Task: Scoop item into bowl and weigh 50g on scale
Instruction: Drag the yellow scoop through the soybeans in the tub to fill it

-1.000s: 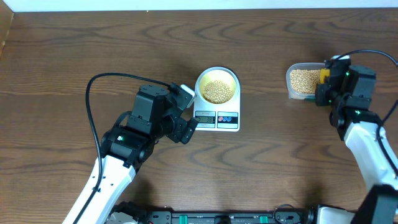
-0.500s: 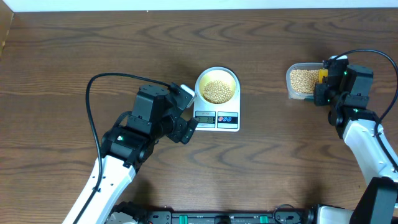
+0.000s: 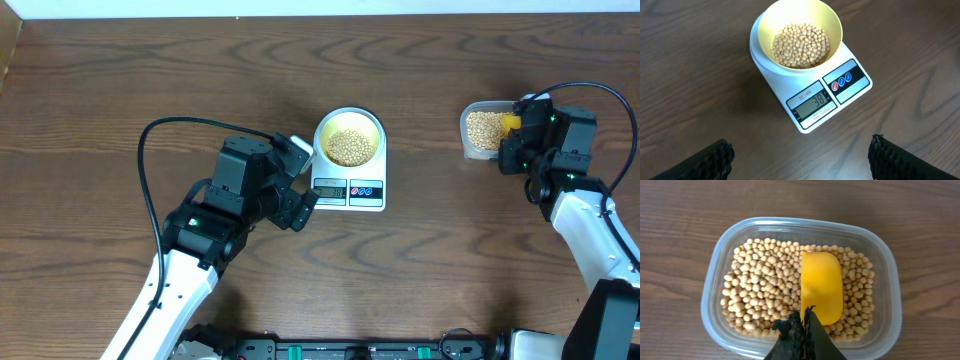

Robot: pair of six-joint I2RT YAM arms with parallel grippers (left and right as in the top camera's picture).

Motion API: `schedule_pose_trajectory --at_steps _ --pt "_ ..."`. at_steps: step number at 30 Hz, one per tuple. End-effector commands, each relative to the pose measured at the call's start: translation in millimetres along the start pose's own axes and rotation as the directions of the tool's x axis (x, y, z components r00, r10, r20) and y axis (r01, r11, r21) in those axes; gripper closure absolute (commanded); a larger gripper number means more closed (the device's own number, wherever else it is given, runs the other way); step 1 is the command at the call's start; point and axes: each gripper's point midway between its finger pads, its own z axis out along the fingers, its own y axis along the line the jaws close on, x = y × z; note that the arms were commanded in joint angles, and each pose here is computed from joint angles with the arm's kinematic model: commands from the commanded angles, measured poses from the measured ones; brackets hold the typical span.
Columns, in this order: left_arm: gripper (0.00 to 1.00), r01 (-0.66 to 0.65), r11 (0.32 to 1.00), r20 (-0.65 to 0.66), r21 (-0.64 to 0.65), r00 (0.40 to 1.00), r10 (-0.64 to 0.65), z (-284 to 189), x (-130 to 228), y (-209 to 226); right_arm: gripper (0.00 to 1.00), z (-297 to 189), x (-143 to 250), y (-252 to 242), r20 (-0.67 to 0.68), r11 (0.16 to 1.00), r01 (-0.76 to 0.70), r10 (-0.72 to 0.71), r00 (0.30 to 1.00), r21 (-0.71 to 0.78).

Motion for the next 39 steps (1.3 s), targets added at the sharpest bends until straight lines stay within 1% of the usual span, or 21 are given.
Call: schedule_pose_trajectory --at_steps 1,5,9,25,33,39 --pt "0.12 -0.006 1.0 -0.012 0.015 1.0 0.006 3 6 -2 0.99 3 5 4 -0.014 0.999 0.0 0.0 1.0 -0.036" --pt "0.12 -0.007 1.0 -0.012 0.015 1.0 0.007 3 6 -2 0.99 3 5 5 -0.014 0.999 0.0 0.0 1.0 -0.04" --pt "0.12 -0.007 1.0 -0.012 0.015 1.0 0.007 3 6 -2 0.99 3 4 11 -0.006 0.997 -0.004 0.004 1.0 -0.078" --pt "0.12 -0.007 1.0 -0.012 0.015 1.0 0.007 3 6 -2 0.99 3 6 12 -0.014 0.996 -0.021 0.02 1.0 -0.082" --pt "0.12 -0.007 1.0 -0.012 0.015 1.0 0.007 3 6 -2 0.99 2 4 21 -0.004 0.991 -0.022 0.021 1.0 -0.134" --pt "0.12 -0.007 1.0 -0.012 0.015 1.0 0.007 3 6 -2 0.99 1 3 25 -0.002 0.986 -0.049 0.049 0.999 -0.159"
